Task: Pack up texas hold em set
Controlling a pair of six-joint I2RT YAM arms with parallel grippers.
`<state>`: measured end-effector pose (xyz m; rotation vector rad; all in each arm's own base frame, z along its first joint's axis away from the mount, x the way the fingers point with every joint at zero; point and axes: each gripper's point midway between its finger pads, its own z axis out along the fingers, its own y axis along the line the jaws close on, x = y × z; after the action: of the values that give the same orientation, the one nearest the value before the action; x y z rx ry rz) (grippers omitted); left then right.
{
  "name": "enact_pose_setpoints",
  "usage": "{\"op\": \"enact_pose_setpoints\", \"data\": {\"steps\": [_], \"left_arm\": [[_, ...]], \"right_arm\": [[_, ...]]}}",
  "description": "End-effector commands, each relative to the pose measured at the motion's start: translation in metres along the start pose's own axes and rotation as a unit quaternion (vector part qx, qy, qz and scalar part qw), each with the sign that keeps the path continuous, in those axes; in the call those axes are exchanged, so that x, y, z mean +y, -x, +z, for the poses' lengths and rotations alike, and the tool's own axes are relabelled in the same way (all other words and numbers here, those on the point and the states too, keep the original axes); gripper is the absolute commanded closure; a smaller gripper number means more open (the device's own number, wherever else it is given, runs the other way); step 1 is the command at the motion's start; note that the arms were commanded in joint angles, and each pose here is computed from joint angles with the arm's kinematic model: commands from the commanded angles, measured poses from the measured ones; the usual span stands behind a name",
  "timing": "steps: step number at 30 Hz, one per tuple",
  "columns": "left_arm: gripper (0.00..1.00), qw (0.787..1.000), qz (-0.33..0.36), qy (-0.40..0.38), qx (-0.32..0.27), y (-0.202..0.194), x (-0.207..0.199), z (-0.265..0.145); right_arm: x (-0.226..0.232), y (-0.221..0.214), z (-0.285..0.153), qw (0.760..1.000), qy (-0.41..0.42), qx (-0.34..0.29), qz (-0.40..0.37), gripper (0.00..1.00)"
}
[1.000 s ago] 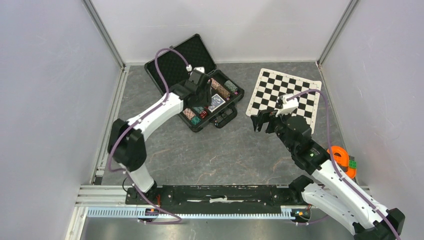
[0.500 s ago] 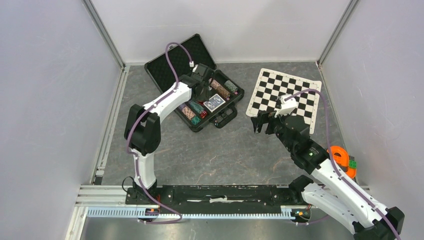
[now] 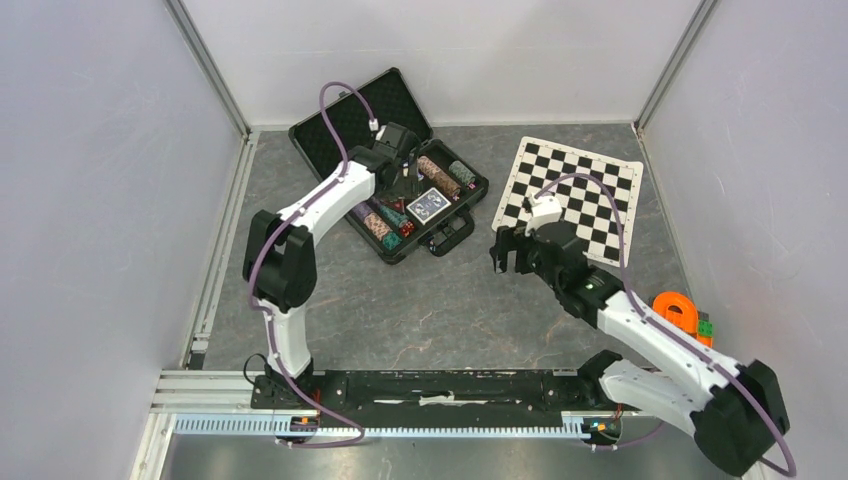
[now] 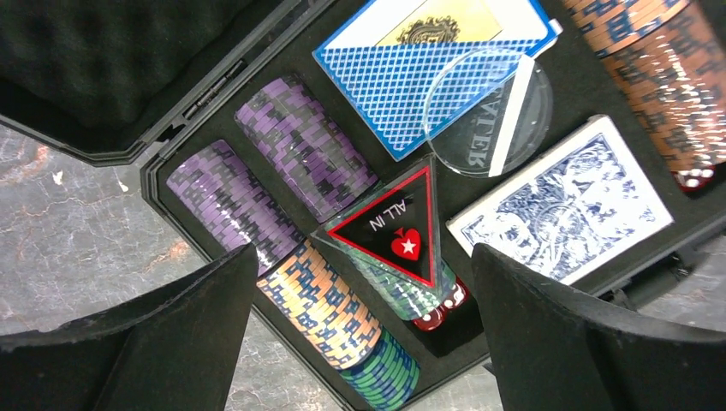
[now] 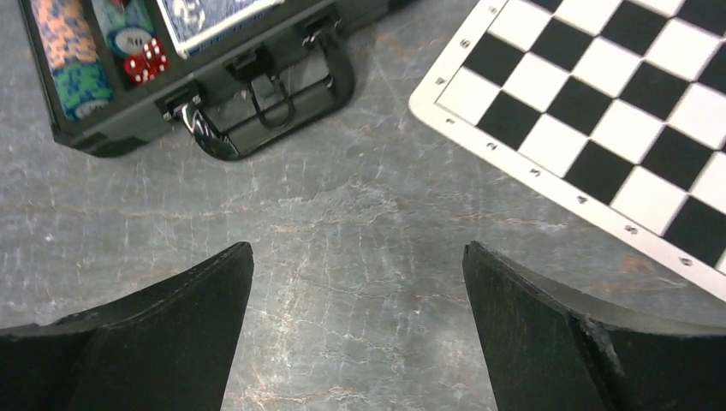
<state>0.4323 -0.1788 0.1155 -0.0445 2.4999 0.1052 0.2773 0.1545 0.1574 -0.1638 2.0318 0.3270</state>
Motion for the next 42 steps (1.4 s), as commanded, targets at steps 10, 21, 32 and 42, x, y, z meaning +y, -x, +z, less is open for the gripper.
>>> {"op": "enact_pose_setpoints", "data": {"steps": [10, 21, 32, 42], "left_arm": [[0.00, 0.970, -0.193, -0.069, -0.133, 0.080, 0.092, -0.069], [0.00, 0.888, -0.359, -0.169, -0.232, 0.099, 0.186, -0.066], [0.00, 0.805, -0.439, -0.282, -0.283, 0.119, 0.225, -0.061], [0.00, 0.799, -0.444, -0.306, -0.266, 0.119, 0.219, -0.050]], "right_arm": [[0.044, 0.021, 0.083, 0.983, 0.162, 0.035, 0.073, 0.03], [0.034, 0.005, 0.178, 0.980, 0.182, 0.052, 0.063, 0.03], [0.050, -0.025, 0.212, 0.963, 0.250, 0.081, 0.064, 0.16], [0.032, -0.028, 0.193, 0.975, 0.199, 0.088, 0.044, 0.48]]}}
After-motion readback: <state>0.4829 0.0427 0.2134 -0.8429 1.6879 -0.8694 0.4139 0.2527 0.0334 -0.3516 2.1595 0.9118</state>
